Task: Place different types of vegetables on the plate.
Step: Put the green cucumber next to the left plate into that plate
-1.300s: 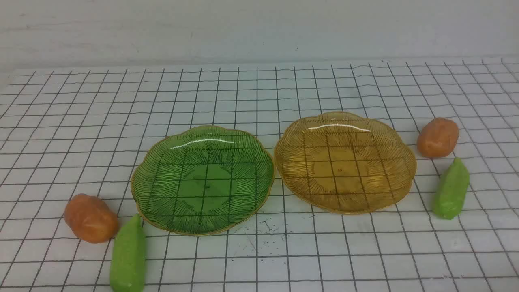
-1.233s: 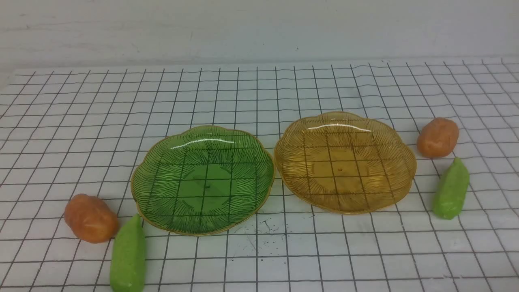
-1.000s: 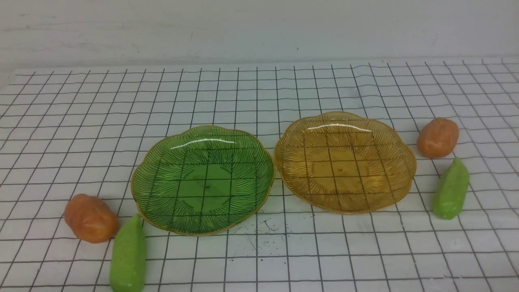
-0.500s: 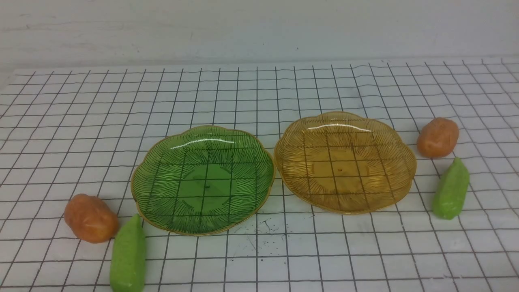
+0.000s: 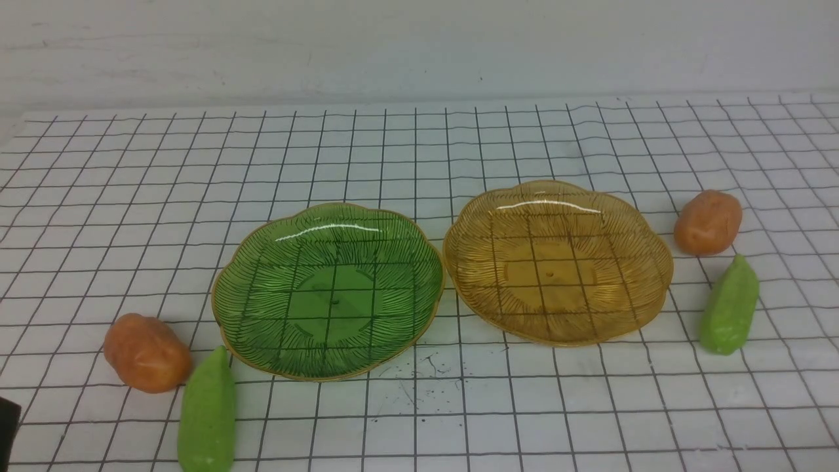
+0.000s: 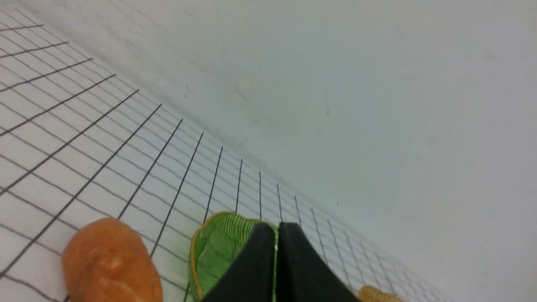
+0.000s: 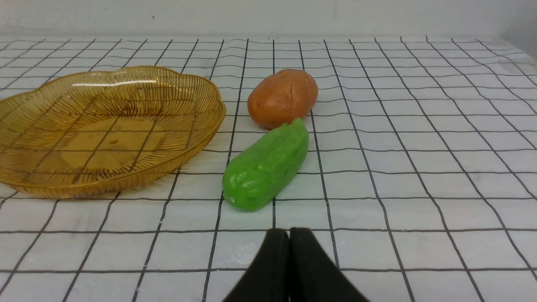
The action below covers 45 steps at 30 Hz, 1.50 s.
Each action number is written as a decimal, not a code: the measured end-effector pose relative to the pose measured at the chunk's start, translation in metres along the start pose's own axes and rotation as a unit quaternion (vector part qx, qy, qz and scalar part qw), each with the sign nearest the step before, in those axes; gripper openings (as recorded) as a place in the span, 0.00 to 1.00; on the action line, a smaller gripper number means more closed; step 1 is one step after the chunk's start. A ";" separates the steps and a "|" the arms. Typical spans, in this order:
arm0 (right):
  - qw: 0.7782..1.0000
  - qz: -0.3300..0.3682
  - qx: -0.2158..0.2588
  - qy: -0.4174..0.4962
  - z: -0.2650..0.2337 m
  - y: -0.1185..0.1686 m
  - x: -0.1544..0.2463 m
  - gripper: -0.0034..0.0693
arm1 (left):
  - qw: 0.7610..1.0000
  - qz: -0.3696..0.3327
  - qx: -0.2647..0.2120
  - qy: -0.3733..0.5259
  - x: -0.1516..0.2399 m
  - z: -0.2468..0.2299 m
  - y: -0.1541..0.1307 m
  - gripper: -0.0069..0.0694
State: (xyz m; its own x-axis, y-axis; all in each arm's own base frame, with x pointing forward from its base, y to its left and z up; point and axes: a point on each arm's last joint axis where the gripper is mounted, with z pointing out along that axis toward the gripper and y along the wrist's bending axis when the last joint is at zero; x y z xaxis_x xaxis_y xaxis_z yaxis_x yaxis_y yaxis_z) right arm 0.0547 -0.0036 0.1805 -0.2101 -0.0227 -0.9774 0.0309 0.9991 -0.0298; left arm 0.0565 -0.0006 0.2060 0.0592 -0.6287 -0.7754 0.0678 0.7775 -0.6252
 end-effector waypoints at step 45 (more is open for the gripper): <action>0.973 0.190 -0.100 -0.083 -0.034 0.007 -0.179 0.03 | 0.768 0.266 -0.107 0.573 0.003 0.135 -0.042 0.16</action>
State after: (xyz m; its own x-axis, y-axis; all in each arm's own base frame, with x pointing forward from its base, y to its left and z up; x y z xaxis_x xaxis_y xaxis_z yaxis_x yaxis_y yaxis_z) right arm 0.0595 0.0087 0.3625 -0.0594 0.3615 -0.9305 -0.1196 0.9228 0.3661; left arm 0.1886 -0.0372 0.2413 -0.9020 0.1100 -0.4175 0.1650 0.9815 -0.0977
